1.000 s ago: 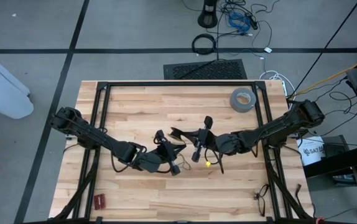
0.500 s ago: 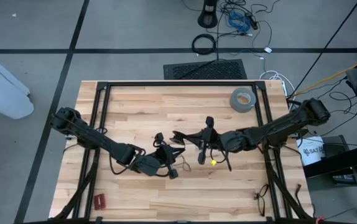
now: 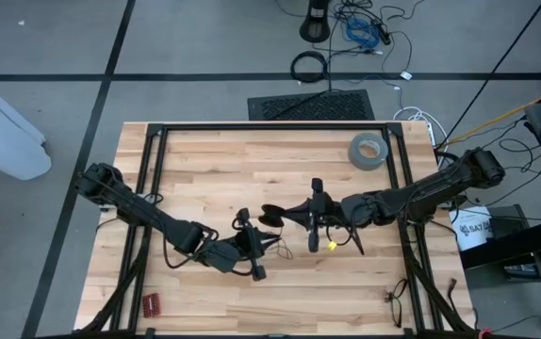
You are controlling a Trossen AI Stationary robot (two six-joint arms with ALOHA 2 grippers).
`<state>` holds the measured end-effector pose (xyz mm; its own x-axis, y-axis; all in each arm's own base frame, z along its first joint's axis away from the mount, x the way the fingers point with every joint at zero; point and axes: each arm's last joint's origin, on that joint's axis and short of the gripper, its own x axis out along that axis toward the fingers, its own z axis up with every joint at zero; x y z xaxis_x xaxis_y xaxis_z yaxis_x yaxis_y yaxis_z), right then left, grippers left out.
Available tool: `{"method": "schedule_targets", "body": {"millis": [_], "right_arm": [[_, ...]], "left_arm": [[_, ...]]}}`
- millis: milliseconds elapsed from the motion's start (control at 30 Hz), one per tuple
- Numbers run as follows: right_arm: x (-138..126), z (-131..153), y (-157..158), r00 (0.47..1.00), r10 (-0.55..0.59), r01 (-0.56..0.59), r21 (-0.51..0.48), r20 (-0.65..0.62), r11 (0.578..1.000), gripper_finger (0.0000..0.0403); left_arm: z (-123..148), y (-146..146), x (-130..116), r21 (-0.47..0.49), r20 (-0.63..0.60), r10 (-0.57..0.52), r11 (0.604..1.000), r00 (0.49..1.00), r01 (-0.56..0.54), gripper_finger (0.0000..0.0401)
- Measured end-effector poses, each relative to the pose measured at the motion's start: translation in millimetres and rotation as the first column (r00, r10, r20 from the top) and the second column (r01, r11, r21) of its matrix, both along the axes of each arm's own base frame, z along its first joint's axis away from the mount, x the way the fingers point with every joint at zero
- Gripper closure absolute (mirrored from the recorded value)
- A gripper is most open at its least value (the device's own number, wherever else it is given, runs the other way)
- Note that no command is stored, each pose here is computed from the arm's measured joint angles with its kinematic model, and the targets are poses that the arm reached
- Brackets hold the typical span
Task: Coil cords
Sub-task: Coil the black wire onto the spool
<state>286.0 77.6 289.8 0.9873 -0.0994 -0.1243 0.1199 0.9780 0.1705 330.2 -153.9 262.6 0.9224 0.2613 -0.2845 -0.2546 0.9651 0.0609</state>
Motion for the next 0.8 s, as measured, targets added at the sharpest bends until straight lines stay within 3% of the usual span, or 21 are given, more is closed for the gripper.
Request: {"method": "schedule_targets", "body": {"millis": [367,700,800], "right_arm": [[0,1,0,1.0,0.009,-0.009,0.005,0.003,1.0,0.0403],[-4,6,-1,1.0,0.013,-0.014,0.005,0.015,1.0,0.0403],[-6,7,0,1.0,0.022,-0.022,0.005,0.013,1.0,0.0403]], "left_arm": [[-3,-7,-3,-0.037,-0.023,-0.065,0.997,0.998,0.064,0.0288],[-2,-25,-14,-0.037,-0.018,-0.107,0.994,0.994,0.106,0.0283],[-2,-31,-17,-0.084,-0.005,-0.105,0.991,0.994,0.104,0.0283]]}}
